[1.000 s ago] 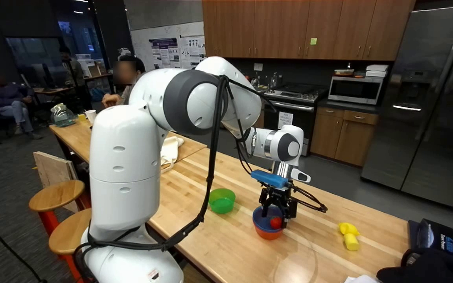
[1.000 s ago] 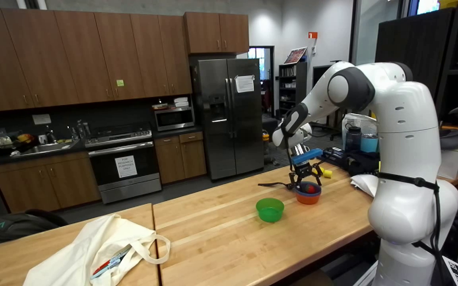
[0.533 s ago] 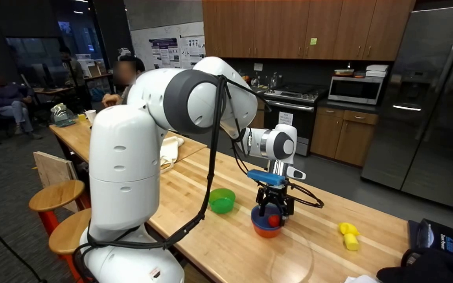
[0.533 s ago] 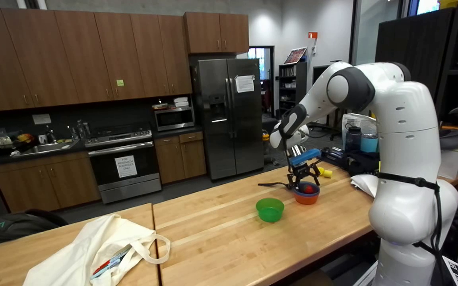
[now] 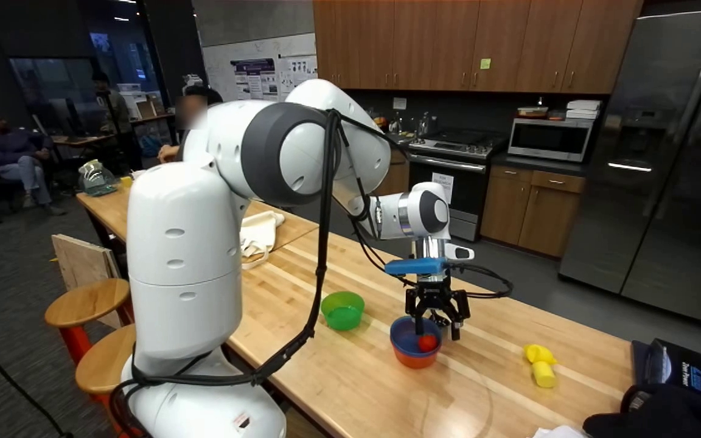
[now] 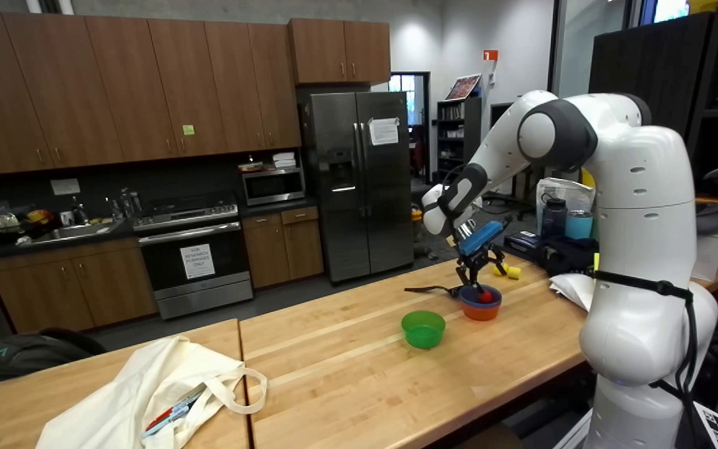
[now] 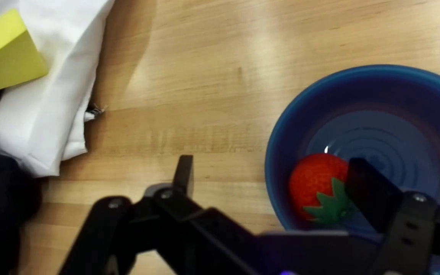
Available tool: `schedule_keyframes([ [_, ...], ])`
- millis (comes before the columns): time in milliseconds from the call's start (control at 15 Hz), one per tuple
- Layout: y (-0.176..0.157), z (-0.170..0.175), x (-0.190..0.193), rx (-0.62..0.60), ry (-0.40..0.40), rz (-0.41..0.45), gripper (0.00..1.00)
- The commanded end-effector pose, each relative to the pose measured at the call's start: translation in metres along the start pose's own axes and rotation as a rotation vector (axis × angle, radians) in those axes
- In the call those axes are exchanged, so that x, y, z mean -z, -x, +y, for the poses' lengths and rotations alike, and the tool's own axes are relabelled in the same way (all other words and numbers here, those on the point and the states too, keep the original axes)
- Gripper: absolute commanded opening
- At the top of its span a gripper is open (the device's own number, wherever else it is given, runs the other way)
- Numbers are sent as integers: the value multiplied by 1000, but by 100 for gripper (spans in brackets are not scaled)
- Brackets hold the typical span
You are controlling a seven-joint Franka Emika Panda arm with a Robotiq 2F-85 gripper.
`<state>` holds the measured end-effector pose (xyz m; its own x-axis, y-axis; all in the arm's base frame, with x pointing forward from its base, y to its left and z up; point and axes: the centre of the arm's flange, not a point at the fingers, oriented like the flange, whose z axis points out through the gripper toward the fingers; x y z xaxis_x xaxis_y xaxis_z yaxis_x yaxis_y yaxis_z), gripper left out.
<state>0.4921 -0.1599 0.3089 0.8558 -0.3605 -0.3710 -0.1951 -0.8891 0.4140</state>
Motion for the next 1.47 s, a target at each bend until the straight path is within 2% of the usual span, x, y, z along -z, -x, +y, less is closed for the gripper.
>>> schedule_keyframes([
  [0,13,4,4,13,-72,35,100],
  [200,14,4,4,18,-188,34,100],
  [800,18,8,-4,96,-397,48,100],
  [933,19,8,-6,103,-412,46,100],
  [1067,18,10,-5,85,-383,55,100],
  [1400,16,9,-7,85,-380,63,100],
])
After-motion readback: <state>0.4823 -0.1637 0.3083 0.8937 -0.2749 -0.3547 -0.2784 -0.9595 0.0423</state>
